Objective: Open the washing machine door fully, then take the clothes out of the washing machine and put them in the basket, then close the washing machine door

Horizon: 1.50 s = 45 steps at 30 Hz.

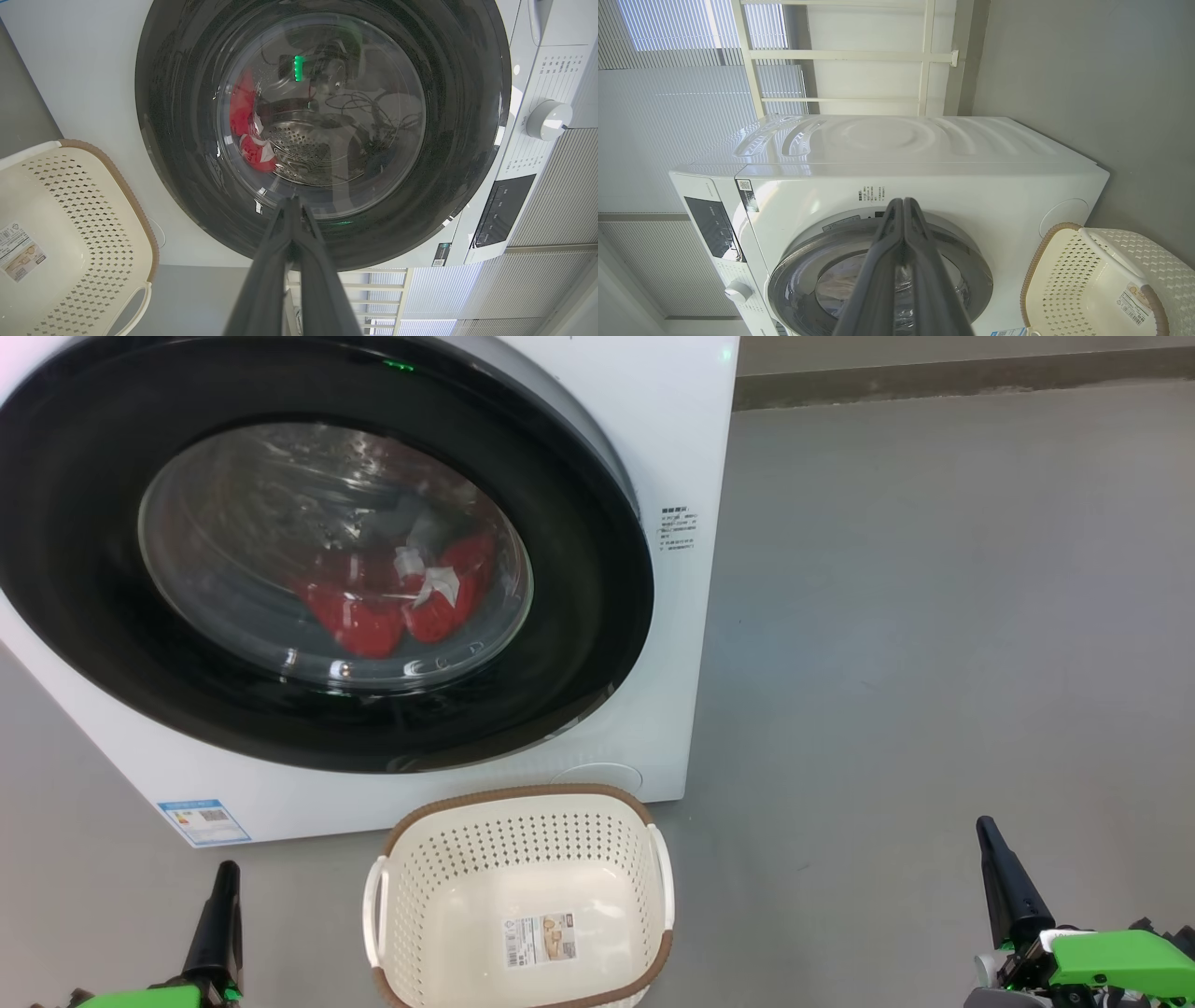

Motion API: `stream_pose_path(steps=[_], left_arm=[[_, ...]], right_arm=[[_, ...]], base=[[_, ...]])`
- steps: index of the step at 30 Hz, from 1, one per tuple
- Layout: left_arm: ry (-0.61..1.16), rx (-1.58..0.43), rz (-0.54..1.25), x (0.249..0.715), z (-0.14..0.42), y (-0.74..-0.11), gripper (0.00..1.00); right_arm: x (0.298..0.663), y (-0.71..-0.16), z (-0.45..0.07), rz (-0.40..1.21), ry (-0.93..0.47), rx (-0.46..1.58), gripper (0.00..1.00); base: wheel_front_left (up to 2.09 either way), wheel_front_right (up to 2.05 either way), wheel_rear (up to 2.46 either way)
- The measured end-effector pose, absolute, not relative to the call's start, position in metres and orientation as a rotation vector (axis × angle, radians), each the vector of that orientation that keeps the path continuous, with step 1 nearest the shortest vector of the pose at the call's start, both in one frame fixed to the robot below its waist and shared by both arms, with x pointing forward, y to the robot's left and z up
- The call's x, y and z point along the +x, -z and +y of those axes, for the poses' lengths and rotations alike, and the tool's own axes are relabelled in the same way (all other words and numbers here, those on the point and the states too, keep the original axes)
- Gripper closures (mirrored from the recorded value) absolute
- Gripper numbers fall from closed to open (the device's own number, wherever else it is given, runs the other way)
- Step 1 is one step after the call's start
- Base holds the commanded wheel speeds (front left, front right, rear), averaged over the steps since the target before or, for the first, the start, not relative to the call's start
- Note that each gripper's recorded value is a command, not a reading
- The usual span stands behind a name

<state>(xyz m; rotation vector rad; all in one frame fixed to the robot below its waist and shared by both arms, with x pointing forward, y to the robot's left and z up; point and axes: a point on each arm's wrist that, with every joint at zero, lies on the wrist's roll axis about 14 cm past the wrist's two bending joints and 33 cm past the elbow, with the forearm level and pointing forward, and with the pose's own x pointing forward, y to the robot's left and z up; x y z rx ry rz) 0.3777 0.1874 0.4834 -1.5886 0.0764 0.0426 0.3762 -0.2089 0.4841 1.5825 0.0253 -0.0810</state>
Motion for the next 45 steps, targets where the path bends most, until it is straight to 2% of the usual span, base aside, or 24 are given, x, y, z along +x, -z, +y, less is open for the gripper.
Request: stream_pose_path(steps=[40,41,45], left_arm=[[-0.043,-1.589,0.076,0.378,0.187,-0.483,1.00],[-0.043,-1.589,0.077,0.378,0.187,-0.483,0.00],[-0.096,-1.607,0.134,0.367,0.181,-0.461,0.00]], right_arm=[[0.376,-0.484,-0.209,0.025,0.081,1.582,1.00],[0.376,-0.484,-0.209,0.026,0.082,1.583,0.00],[0.366,-0.461,-0.207,0.077,0.139,1.595,0.00]], base=[[0.00,0.00,0.00],[0.00,0.00,0.00],[0.00,0.00,0.00]])
